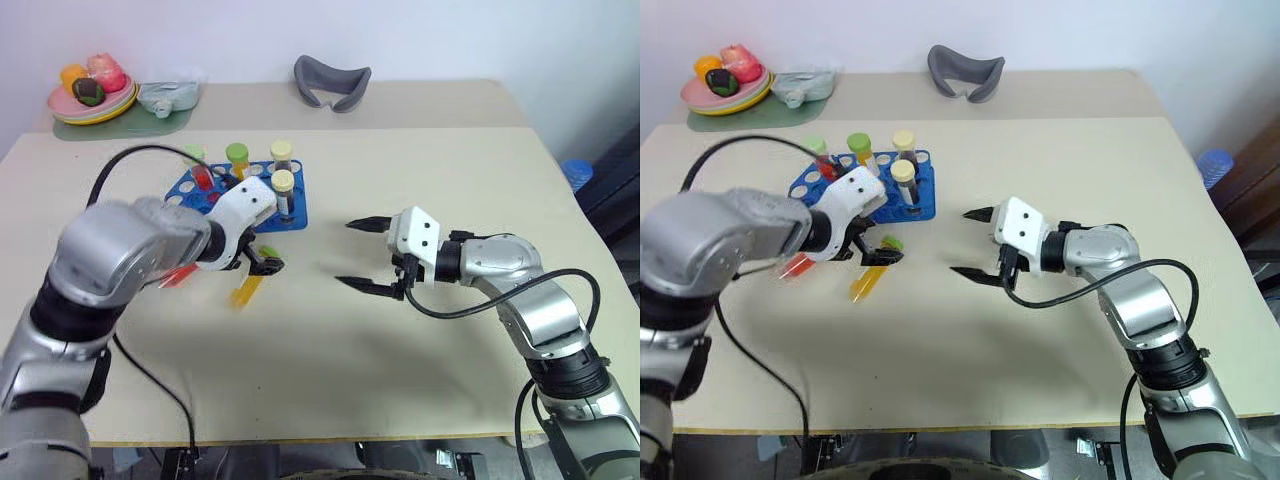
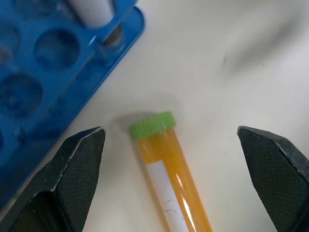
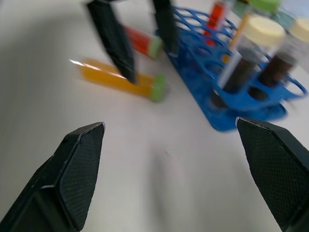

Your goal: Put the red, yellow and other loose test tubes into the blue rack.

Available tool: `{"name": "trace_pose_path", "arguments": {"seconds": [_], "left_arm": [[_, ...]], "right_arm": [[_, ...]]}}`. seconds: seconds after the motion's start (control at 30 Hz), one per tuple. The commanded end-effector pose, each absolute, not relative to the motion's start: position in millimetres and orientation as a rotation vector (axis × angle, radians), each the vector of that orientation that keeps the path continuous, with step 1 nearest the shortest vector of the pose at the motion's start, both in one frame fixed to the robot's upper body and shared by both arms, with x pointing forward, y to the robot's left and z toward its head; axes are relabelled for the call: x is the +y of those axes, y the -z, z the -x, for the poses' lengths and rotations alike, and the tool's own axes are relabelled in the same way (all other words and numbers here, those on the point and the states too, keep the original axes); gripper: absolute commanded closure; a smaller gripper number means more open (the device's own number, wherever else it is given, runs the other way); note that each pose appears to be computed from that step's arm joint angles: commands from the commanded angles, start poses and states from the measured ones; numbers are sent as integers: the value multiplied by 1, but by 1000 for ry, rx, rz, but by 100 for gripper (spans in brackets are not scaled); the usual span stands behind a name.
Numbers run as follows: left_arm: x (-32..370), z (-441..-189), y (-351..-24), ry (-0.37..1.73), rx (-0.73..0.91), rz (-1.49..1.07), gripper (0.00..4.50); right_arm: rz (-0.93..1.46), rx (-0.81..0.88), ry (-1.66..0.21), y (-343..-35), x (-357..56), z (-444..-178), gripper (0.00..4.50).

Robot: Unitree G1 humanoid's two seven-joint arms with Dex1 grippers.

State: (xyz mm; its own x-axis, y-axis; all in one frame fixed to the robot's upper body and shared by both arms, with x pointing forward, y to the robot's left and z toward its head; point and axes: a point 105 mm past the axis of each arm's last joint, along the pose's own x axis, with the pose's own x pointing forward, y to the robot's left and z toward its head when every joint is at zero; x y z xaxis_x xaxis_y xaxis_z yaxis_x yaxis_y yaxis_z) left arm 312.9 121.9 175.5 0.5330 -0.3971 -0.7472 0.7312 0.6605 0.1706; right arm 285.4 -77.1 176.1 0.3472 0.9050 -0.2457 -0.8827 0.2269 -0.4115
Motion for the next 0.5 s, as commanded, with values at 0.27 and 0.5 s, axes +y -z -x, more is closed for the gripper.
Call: {"name": "trace_pose_path", "arguments": {"seconds": [0.27,0.5], "left_arm": [[138,-322,-156,651,950,-496,0],[144,-322,-146,609,995,-531,0]], "right_arm": [[543,-68,-1300,-186,-75,-272,5],[529,-76,-1296,-185,-73,-269,5]]}}
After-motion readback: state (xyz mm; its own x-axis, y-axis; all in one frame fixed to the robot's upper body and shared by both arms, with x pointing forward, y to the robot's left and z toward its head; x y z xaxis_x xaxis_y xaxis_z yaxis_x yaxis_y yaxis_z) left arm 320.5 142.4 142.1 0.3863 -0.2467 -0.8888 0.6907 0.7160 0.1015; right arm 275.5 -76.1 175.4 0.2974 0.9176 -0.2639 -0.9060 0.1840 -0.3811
